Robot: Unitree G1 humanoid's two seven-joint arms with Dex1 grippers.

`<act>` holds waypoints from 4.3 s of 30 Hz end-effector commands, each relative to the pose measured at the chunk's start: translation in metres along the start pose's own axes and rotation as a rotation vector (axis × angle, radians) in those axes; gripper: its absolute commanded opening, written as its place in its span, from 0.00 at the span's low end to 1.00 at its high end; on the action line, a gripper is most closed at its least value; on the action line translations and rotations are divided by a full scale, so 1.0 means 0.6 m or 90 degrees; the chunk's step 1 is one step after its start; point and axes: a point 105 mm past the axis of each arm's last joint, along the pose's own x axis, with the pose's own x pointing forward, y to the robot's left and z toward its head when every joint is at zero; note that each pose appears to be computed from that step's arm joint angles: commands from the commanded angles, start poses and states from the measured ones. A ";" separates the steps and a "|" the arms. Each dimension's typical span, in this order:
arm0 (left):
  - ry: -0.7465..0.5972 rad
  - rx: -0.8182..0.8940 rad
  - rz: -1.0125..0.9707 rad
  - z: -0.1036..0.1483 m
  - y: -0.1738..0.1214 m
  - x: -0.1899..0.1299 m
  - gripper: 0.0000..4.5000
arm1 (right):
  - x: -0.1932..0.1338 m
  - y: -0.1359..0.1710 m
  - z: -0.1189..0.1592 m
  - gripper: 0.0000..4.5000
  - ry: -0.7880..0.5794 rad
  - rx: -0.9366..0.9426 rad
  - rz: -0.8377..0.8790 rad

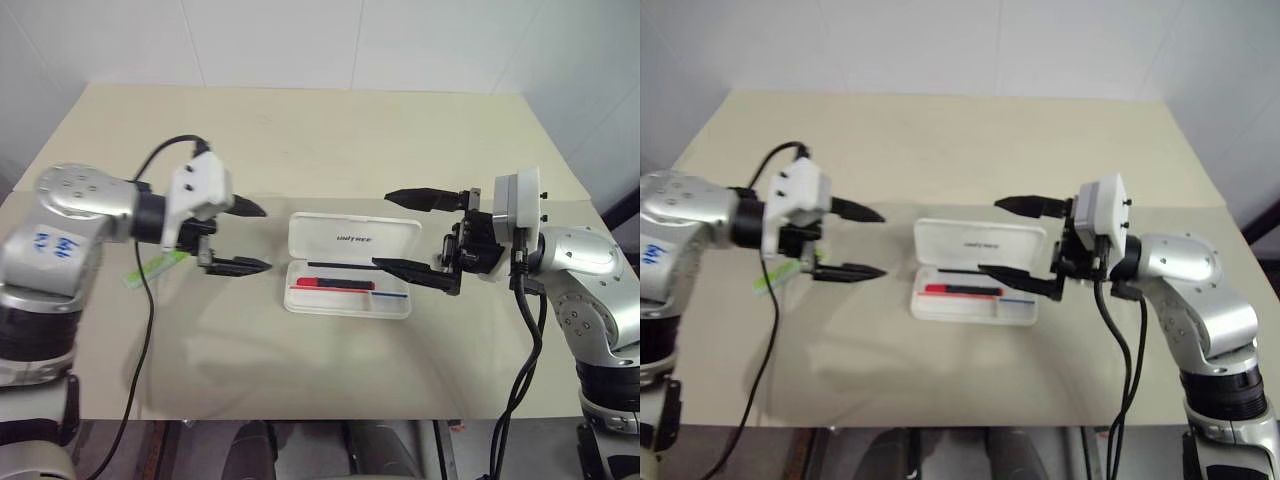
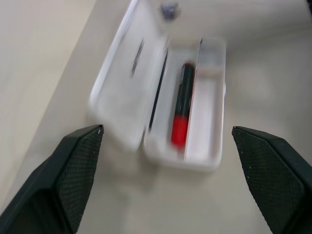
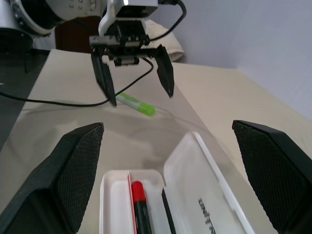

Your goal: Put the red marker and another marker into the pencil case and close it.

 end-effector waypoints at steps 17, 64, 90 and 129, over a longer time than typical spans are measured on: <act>0.448 -0.141 0.190 -0.232 0.075 -0.131 1.00 | 0.040 0.020 0.038 1.00 -0.087 -0.031 0.076; 0.332 0.015 0.090 -0.177 0.084 -0.054 0.24 | -0.024 0.015 0.013 1.00 0.040 -0.052 0.007; 0.024 0.148 -0.205 -0.011 -0.038 0.159 0.24 | -0.135 0.048 -0.030 1.00 0.209 -0.013 -0.149; 0.046 0.201 -0.252 0.006 -0.053 0.233 0.67 | -0.117 0.063 -0.028 1.00 0.179 -0.009 -0.209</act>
